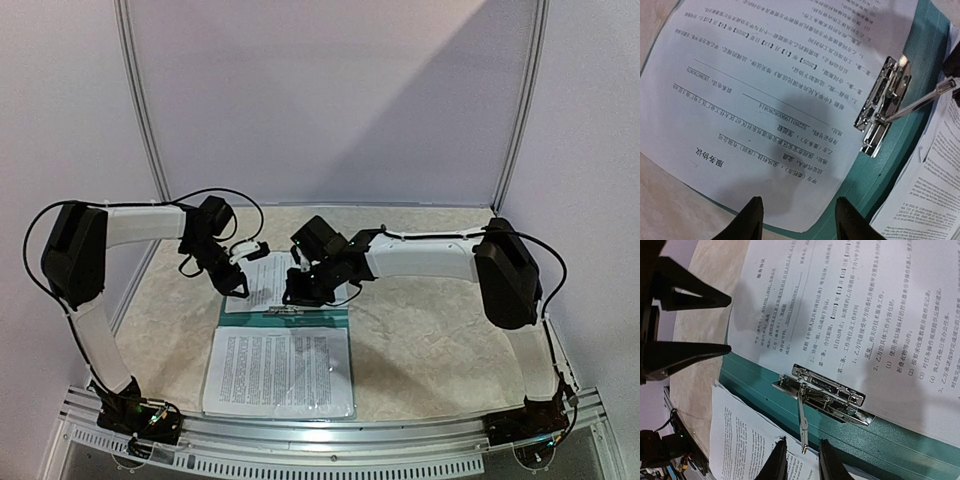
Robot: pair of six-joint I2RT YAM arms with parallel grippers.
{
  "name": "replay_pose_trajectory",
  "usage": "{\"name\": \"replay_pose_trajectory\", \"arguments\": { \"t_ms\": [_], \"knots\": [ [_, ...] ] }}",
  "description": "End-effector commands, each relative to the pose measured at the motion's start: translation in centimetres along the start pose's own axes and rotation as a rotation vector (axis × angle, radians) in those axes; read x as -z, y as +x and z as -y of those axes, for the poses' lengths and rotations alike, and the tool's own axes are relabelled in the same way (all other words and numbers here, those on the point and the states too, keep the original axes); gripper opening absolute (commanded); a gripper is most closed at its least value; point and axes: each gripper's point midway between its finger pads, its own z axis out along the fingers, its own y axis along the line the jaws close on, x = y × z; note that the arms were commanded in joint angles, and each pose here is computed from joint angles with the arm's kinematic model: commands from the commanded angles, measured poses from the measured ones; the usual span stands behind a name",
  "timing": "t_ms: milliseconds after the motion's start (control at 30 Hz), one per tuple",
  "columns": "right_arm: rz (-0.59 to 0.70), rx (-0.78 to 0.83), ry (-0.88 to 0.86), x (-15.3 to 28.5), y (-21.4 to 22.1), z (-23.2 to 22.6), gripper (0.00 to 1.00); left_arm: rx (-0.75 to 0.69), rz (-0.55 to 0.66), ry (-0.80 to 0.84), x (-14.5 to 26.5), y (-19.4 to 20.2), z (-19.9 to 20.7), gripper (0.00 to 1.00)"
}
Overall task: Put the files into the folder
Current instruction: Clamp the file in the folder with some files.
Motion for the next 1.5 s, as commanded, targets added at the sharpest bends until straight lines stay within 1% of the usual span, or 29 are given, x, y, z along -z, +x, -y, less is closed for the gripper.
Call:
{"name": "replay_pose_trajectory", "arguments": {
  "t_ms": [0, 167, 300, 400, 500, 633, 800, 933, 1033, 1167, 1333, 1467],
  "knots": [
    [-0.005, -0.012, -0.006, -0.7, -0.2, 0.0, 0.19, 0.000, -0.011, 0.007, -0.9, 0.1, 0.7, 0.50],
    [-0.002, -0.027, 0.047, -1.1, 0.1, 1.6, 0.11, -0.013, -0.023, -0.001, -1.0, 0.2, 0.9, 0.50],
    [-0.003, -0.051, 0.064, -1.2, 0.2, 2.7, 0.09, -0.051, -0.020, 0.013, -0.9, -0.1, 1.8, 0.50],
    [-0.009, -0.072, 0.076, -1.6, 0.6, 3.8, 0.08, -0.126, 0.011, 0.060, -0.4, -0.5, 3.4, 0.50],
    [-0.016, -0.097, 0.084, -2.0, 1.1, 4.9, 0.08, -0.248, 0.054, 0.095, 0.0, -1.0, 5.3, 0.52],
    [-0.019, -0.124, 0.091, -2.6, 1.6, 6.4, 0.07, -0.380, 0.067, 0.043, -0.6, -1.2, 5.5, 0.53],
    [-0.026, -0.143, 0.095, -3.2, 1.9, 7.3, 0.06, -0.473, 0.049, -0.045, -2.0, -1.5, 4.4, 0.53],
    [-0.019, -0.143, 0.120, -3.2, 2.0, 8.0, 0.06, -0.505, 0.004, -0.131, -3.7, -1.1, 3.1, 0.54],
    [-0.017, -0.150, 0.138, -3.4, 2.4, 8.7, 0.06, -0.509, -0.017, -0.162, -4.4, -0.6, 2.6, 0.55],
    [-0.002, -0.163, 0.160, -3.6, 2.5, 9.6, 0.07, -0.555, -0.057, -0.148, -5.3, 0.1, 3.4, 0.54],
    [0.043, -0.168, 0.176, -3.7, 1.8, 10.0, 0.07, -0.625, -0.148, -0.141, -6.9, 1.6, 4.0, 0.51],
    [0.044, -0.194, 0.195, -4.3, 2.2, 11.1, 0.07, -0.674, -0.203, -0.136, -7.5, 3.0, 4.3, 0.48]
  ]
}}
